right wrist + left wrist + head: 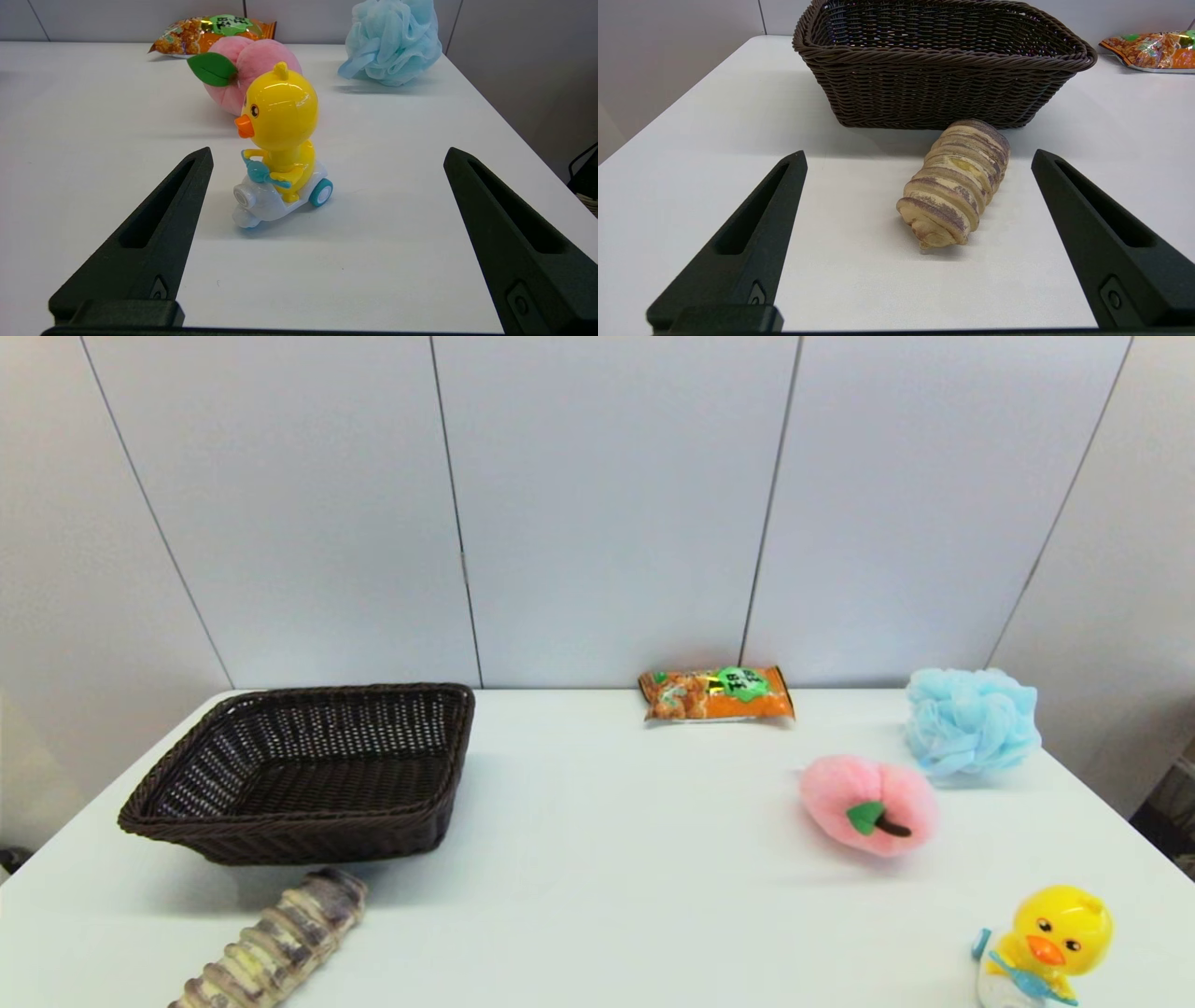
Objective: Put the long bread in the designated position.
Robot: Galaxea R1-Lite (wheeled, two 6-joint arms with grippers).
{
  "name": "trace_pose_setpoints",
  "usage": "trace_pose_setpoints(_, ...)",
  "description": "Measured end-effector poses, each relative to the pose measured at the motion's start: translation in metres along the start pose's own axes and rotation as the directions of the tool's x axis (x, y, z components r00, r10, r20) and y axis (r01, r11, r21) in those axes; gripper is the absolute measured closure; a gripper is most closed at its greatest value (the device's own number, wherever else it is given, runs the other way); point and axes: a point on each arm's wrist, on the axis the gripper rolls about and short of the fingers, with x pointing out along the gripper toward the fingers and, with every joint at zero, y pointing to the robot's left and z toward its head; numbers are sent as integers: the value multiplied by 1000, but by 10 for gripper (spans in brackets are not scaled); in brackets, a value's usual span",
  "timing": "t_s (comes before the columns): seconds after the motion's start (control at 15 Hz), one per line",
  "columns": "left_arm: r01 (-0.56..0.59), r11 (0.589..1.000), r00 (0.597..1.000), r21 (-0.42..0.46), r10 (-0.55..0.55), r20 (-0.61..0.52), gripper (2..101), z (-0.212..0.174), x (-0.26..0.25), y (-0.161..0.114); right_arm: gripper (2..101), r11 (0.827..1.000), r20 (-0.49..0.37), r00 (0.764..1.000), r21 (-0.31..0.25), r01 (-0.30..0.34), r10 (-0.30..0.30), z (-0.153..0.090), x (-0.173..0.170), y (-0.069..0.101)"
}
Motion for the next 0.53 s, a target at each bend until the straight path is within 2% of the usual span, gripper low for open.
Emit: trace_pose_setpoints(0.53,0,1000,1000,0,0,0,54,0,0,0,43,1000,0,1000,-4,-2,2,0,0,0)
